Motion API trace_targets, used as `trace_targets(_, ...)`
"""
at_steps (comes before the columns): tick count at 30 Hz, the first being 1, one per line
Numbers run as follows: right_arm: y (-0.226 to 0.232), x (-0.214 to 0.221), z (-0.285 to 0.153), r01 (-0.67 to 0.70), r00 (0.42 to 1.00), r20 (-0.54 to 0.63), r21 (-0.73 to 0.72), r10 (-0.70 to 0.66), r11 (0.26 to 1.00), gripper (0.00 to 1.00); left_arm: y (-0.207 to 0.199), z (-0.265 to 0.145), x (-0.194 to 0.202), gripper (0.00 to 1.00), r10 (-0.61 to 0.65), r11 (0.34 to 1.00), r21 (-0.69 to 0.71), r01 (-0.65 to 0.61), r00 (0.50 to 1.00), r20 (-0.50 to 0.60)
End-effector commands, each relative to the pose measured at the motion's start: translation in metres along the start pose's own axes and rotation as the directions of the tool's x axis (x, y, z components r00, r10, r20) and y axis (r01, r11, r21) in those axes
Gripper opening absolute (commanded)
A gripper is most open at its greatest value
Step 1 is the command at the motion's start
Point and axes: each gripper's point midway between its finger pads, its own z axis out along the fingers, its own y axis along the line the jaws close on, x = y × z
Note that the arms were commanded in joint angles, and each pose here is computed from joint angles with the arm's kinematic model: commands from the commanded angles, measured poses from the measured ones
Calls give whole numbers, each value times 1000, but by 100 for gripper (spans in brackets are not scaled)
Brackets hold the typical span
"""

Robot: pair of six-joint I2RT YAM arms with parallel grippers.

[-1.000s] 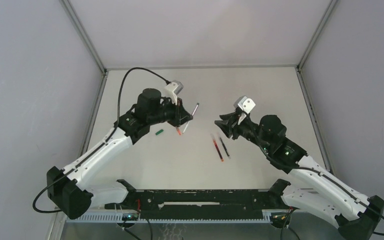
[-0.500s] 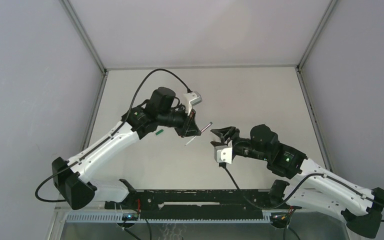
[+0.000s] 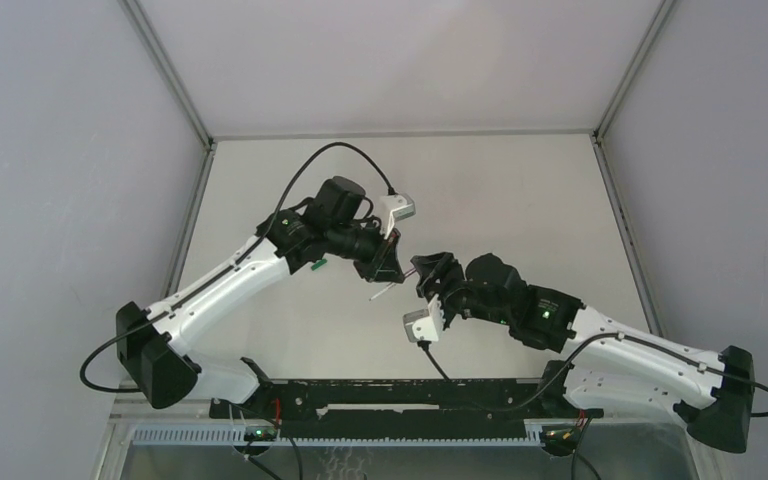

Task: Insert the pens into the pen caps
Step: Adjust the pen.

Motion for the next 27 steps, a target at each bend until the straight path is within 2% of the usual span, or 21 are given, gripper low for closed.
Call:
trace_targets(1, -22, -3, 6, 63, 998, -26, 44, -62, 997, 64, -14, -6, -18, 0, 54, 997, 44, -56, 998, 36)
trace_targets(10, -22, -4, 24, 88, 996, -33, 37, -87, 995, 59, -14, -1, -14, 0, 51, 997, 53, -51, 999, 7)
trace_targets(18, -22, -11, 34, 68, 998, -4, 44, -68, 997, 45, -11, 4, -13, 0, 41, 998, 54, -40, 999, -7)
trace_targets(23, -19, -14, 35, 57, 998, 12, 34, -58, 998, 30, -11, 6, -13, 0, 38, 998, 57, -38, 999, -9)
trace_targets(25, -17, -14, 34, 56, 998, 10, 26, -56, 998, 21, -9, 6, -16, 0, 41, 998, 44, -41, 999, 1)
trace_targets(27, -14, -12, 33, 52, 999, 2, 16, -52, 999, 6, -6, 4, -19, 5, 46, 999, 17, -47, 999, 17)
